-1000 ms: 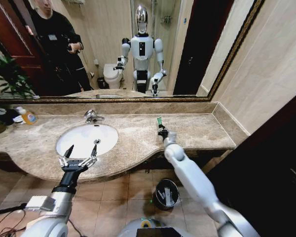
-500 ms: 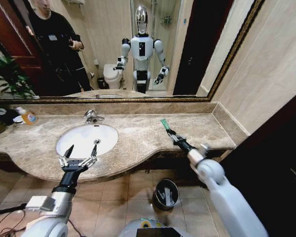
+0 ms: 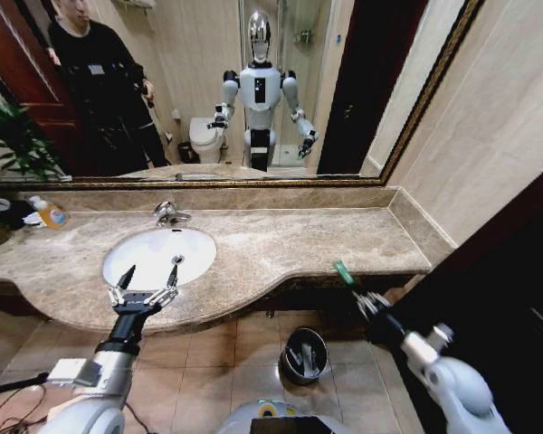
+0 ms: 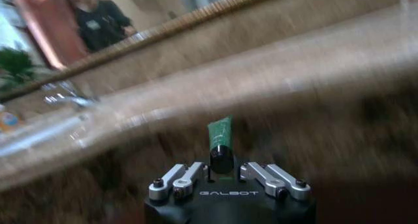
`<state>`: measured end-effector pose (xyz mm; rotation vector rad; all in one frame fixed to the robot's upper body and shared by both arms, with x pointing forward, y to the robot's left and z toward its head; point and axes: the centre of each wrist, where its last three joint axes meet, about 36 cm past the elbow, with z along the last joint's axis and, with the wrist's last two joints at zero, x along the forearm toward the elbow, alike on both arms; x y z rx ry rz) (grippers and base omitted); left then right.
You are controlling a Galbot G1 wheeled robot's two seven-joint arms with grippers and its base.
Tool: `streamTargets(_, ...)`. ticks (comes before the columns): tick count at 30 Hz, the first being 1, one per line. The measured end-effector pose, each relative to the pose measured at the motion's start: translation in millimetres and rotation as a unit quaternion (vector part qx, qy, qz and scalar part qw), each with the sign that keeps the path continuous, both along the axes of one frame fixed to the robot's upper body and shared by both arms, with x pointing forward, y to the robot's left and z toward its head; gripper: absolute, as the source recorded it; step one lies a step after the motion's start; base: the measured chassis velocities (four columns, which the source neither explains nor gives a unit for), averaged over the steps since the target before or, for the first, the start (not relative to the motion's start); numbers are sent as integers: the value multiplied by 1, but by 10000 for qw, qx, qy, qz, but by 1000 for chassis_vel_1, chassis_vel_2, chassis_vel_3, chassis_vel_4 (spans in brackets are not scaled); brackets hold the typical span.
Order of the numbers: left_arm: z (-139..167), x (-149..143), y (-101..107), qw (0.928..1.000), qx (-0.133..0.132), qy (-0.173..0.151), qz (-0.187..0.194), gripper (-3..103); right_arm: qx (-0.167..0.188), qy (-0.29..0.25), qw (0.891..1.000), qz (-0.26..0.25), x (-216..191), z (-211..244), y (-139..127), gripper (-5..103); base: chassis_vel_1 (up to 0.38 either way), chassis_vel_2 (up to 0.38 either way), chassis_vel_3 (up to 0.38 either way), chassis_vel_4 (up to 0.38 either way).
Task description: Pick up the trash from the sink and place it in the trash bin.
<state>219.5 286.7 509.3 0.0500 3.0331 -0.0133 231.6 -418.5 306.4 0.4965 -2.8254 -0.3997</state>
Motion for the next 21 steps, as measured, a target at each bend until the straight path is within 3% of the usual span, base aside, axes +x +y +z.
streamTargets(9,0,0,0,10000,0,0,0,100,-70,687,9976,63,-8,-85,30,20,0,0,0,0)
streamTargets(12,0,0,0,10000,0,0,0,100,-215,958,9951,101,-6,-120,52,20,0,0,0,0)
streamTargets(14,0,0,0,10000,0,0,1,100,-325,1167,9926,-131,-2,-145,76,20,0,0,0,0)
streamTargets(16,0,0,0,10000,0,-1,0,100,-361,1206,9918,-205,0,-150,80,20,0,0,0,0)
streamTargets(21,0,0,0,10000,0,0,0,100,-884,1399,9846,-564,13,-190,111,20,0,0,0,0)
